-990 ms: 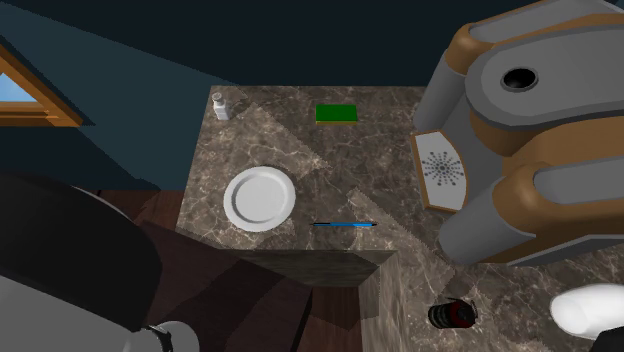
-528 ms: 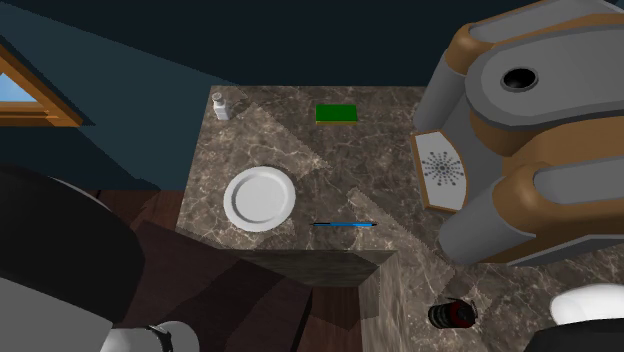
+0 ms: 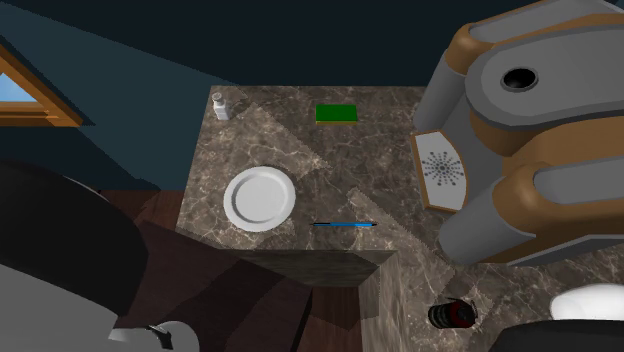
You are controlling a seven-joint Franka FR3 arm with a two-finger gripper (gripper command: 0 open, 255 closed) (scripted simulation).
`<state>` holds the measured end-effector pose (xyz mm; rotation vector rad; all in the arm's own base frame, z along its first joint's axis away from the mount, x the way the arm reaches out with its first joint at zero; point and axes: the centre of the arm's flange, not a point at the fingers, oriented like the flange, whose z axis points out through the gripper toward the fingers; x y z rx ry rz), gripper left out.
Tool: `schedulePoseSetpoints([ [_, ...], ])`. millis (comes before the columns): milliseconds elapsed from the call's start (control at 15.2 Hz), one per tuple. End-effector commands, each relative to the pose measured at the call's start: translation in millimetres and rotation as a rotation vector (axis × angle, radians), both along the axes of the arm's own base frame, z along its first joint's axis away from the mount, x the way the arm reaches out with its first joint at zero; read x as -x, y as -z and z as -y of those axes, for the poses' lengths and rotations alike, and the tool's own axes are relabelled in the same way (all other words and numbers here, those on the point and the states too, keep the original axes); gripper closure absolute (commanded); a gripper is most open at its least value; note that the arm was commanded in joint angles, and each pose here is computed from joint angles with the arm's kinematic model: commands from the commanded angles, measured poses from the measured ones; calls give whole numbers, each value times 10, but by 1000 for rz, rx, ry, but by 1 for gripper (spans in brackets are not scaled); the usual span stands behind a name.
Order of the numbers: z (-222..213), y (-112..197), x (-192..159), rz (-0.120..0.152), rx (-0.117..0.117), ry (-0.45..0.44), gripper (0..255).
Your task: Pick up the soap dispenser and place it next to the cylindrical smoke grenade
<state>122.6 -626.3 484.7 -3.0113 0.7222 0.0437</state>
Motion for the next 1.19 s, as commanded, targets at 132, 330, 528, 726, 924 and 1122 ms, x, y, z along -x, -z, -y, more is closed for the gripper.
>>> schedulePoseSetpoints([
  [132,-3,214,6,0,1,0,255],
  [330,-3,372,6,0,1,0,255],
  [528,-3,530,6,0,1,0,255],
  [726,-3,689,6,0,1,0,255],
  [924,-3,847,6,0,1,0,255],
  [1122,-4,964,6,0,1,0,255],
])
